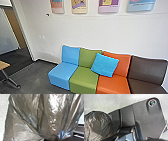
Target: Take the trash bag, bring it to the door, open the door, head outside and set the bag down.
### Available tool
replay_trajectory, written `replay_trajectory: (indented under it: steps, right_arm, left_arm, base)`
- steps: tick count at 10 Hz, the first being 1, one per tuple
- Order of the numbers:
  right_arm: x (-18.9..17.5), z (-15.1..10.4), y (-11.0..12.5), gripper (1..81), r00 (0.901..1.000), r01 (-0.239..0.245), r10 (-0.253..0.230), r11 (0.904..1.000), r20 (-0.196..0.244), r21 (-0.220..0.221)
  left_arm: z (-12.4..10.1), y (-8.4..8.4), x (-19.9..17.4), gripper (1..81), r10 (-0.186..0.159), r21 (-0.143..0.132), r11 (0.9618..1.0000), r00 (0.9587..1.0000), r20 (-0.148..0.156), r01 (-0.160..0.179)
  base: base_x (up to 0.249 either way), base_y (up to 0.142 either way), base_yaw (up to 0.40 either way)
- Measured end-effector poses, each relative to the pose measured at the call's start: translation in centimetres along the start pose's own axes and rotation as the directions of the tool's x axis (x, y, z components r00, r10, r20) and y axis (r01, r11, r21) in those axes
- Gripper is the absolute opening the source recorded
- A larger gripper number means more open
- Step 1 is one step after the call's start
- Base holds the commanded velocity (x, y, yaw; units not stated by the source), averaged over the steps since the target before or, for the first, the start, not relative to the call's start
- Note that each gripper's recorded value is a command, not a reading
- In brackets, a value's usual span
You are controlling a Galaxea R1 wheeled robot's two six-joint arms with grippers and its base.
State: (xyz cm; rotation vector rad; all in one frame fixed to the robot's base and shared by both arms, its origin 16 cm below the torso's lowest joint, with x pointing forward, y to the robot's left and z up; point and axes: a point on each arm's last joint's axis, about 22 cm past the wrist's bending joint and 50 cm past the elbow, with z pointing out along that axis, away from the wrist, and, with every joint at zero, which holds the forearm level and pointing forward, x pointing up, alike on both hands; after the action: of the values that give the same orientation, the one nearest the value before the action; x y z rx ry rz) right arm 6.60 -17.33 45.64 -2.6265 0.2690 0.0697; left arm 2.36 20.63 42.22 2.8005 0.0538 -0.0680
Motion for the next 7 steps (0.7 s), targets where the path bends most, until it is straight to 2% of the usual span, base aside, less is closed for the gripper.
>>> replay_trajectory:
  steps: [2, 6, 7]
  right_arm:
    - [0.1, -0.3, -0.4, 81.1, 0.9995, 0.017, -0.017, 0.9998, -0.027, 0.006]
    - [-2.2, 0.7, -0.3, 81.1, 0.9999, 0.000, 0.000, 0.9999, 0.011, -0.012]
    - [-2.0, 1.1, -0.4, 81.1, 1.0000, 0.000, 0.000, 0.9998, 0.006, -0.019]
  left_arm:
    - [-0.4, 0.1, 0.4, 1.0, 0.011, 0.001, 0.9999, 0.9994, -0.033, -0.011]
    - [-0.3, 0.0, -1.9, 1.0, -0.003, 0.001, 1.0000, 1.0000, 0.009, 0.003]
    - [-0.3, 0.0, -1.5, 1.0, -0.003, 0.002, 1.0000, 1.0000, 0.006, 0.003]
  base:
    - [0.000, 0.000, 0.000]
    - [0.000, 0.000, 0.000]
    - [0.000, 0.000, 0.000]
